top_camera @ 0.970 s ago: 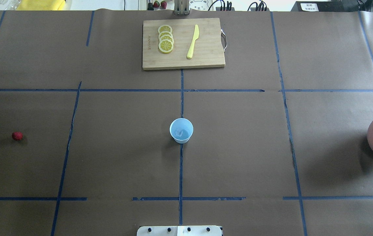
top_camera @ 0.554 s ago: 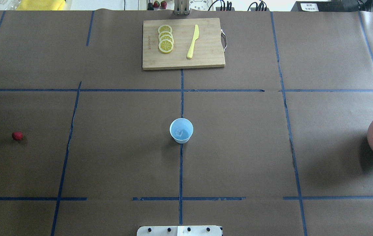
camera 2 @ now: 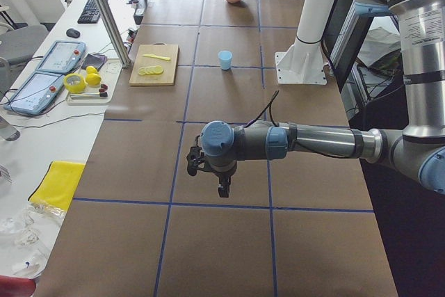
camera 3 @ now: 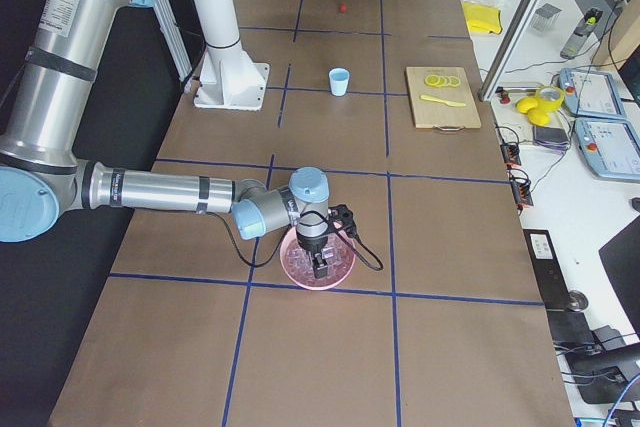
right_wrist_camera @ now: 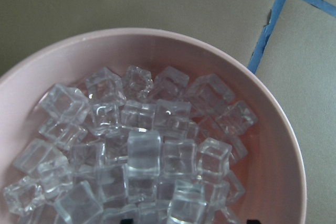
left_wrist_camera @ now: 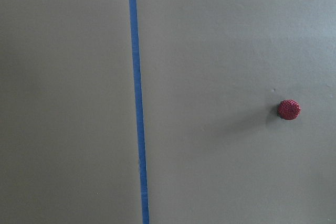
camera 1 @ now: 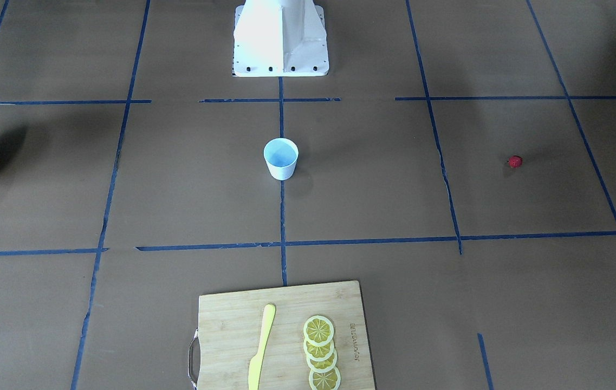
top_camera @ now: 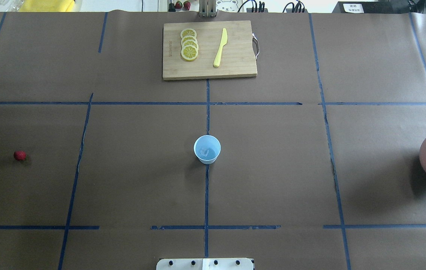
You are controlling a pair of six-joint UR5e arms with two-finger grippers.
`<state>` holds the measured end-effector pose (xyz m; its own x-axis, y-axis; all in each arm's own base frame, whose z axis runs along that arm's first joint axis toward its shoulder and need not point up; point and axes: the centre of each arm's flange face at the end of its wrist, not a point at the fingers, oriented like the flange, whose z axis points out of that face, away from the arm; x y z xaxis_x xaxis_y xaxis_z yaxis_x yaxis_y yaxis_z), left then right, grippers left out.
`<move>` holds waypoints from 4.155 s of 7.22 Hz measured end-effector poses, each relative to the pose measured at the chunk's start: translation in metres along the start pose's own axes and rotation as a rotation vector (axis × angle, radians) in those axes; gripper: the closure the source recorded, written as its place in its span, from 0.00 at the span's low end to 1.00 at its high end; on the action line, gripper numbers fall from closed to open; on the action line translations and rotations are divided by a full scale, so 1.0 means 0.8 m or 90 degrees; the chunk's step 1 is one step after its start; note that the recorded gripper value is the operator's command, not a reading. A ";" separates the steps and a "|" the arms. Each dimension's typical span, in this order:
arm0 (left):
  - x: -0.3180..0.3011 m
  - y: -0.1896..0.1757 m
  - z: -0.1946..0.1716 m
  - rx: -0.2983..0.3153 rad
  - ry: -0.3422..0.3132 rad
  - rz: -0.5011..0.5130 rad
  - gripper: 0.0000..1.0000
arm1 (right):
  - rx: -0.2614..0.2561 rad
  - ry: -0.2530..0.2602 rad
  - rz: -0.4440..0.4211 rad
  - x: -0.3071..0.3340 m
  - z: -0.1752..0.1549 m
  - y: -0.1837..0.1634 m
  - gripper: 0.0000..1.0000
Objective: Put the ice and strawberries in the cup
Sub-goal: 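Grasp another ice cube from the pink bowl with the right gripper, then carry the ice cube with the right gripper over the cup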
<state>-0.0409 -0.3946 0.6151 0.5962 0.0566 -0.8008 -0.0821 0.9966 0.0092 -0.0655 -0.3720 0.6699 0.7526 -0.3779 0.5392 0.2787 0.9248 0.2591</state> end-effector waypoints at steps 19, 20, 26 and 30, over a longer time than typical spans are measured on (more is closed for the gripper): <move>0.005 0.011 -0.003 0.003 0.000 0.008 0.00 | 0.077 0.003 0.011 -0.009 -0.061 0.003 1.00; 0.006 0.011 -0.004 0.003 0.000 0.009 0.00 | 0.088 -0.002 0.031 -0.018 -0.072 -0.005 1.00; 0.006 0.011 -0.004 0.003 0.000 0.009 0.00 | 0.089 -0.246 0.321 -0.327 -0.154 -0.145 1.00; 0.007 0.011 -0.004 0.004 0.000 0.010 0.00 | 0.032 -0.343 0.529 -0.653 -0.188 -0.289 1.00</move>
<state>-0.0412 -0.3854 0.6086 0.5952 0.0720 -0.8003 -0.0868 0.9959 0.0251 -0.4336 -0.3819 0.2076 0.3230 0.4080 0.8539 -0.2496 0.9071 -0.3390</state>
